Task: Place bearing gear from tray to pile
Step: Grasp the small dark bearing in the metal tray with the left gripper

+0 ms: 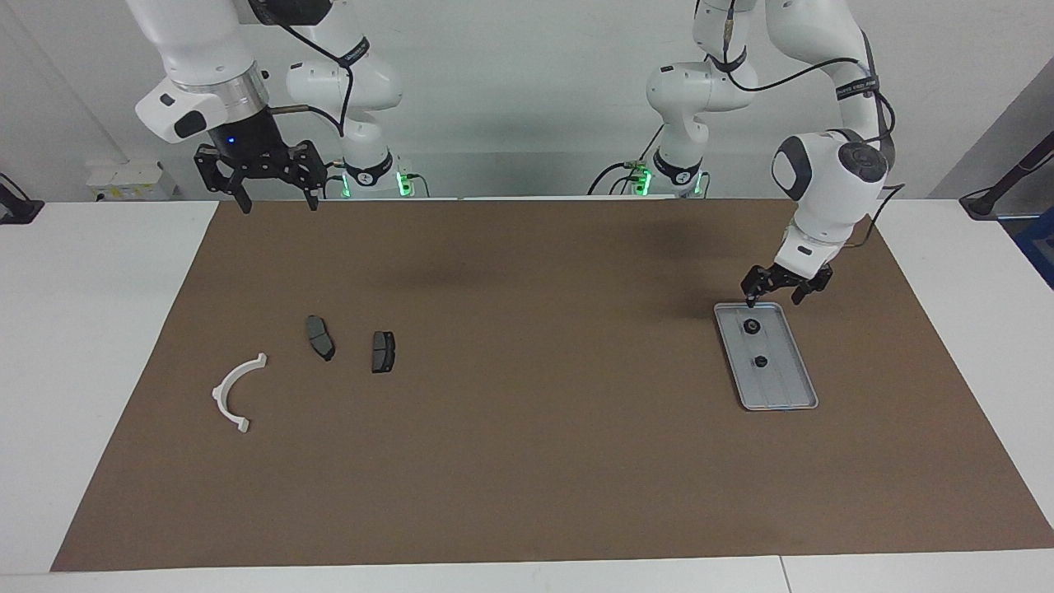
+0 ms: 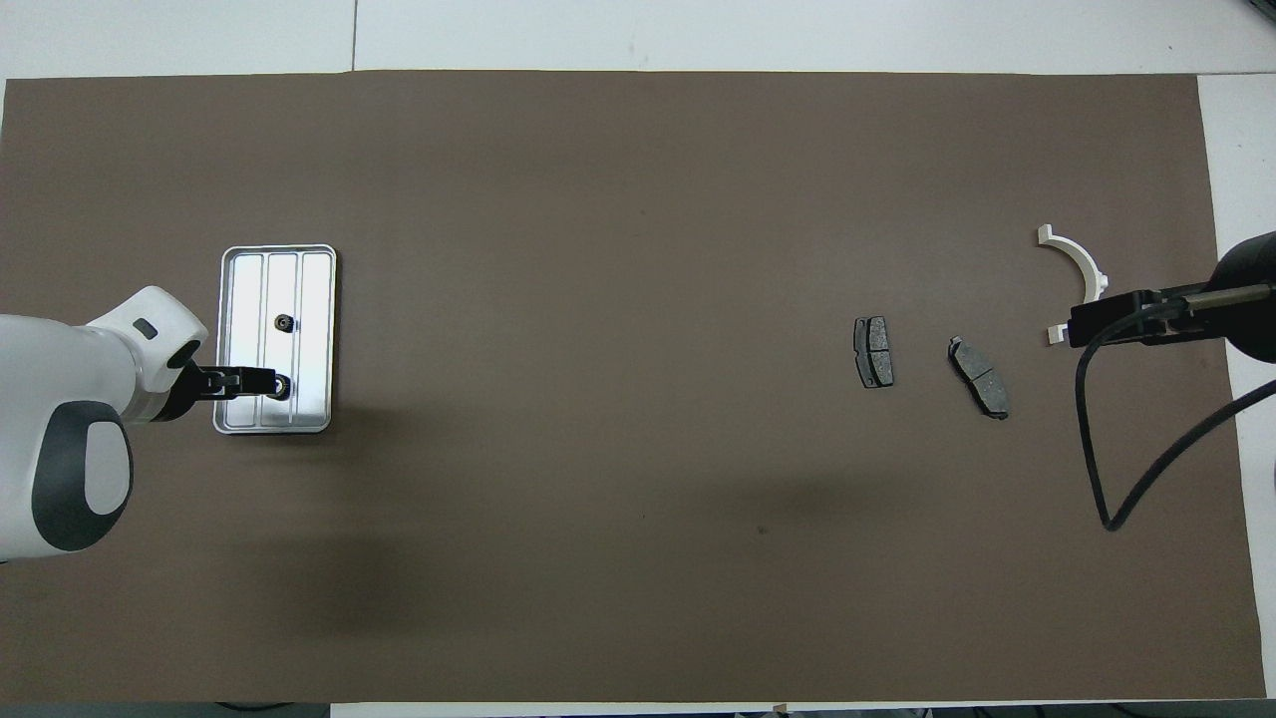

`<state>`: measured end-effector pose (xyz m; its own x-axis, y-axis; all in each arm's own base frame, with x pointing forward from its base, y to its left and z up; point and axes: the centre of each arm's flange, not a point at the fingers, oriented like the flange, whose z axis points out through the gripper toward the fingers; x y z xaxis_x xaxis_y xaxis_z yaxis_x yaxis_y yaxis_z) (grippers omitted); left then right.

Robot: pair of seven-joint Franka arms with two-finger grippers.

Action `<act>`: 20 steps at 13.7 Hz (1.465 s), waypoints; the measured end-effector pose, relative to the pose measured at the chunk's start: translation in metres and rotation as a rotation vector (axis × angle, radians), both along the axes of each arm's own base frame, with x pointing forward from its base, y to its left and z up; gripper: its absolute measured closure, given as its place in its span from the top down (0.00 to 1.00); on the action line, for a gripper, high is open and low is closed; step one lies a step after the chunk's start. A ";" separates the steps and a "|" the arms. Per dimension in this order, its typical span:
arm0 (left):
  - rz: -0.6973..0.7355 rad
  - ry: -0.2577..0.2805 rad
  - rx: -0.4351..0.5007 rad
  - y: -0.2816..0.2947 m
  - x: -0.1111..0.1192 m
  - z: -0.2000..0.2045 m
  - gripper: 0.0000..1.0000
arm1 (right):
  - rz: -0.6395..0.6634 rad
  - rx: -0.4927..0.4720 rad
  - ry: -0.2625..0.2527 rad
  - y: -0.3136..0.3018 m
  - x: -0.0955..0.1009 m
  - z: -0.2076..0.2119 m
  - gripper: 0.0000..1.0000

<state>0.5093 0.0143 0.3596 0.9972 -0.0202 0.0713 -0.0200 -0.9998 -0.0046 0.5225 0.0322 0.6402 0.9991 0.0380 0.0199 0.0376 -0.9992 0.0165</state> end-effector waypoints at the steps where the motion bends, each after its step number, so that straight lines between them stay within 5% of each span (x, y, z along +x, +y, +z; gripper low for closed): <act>1: -0.005 -0.006 0.000 -0.003 -0.001 -0.005 1.00 | -0.001 0.000 0.000 0.000 0.000 0.000 1.00; 14: -0.020 -0.010 0.005 -0.010 0.005 -0.043 0.99 | -0.016 0.000 0.008 -0.009 0.000 -0.003 1.00; 20: -0.020 0.010 0.006 -0.010 0.005 -0.054 1.00 | -0.013 -0.001 0.036 -0.007 0.003 -0.036 1.00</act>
<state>0.5143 0.0046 0.3055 0.9973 -0.0401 0.0610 -0.0396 -0.9992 -0.0099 0.5256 0.0251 0.6041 0.9995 0.0252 -0.0165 0.0255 -0.9995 0.0163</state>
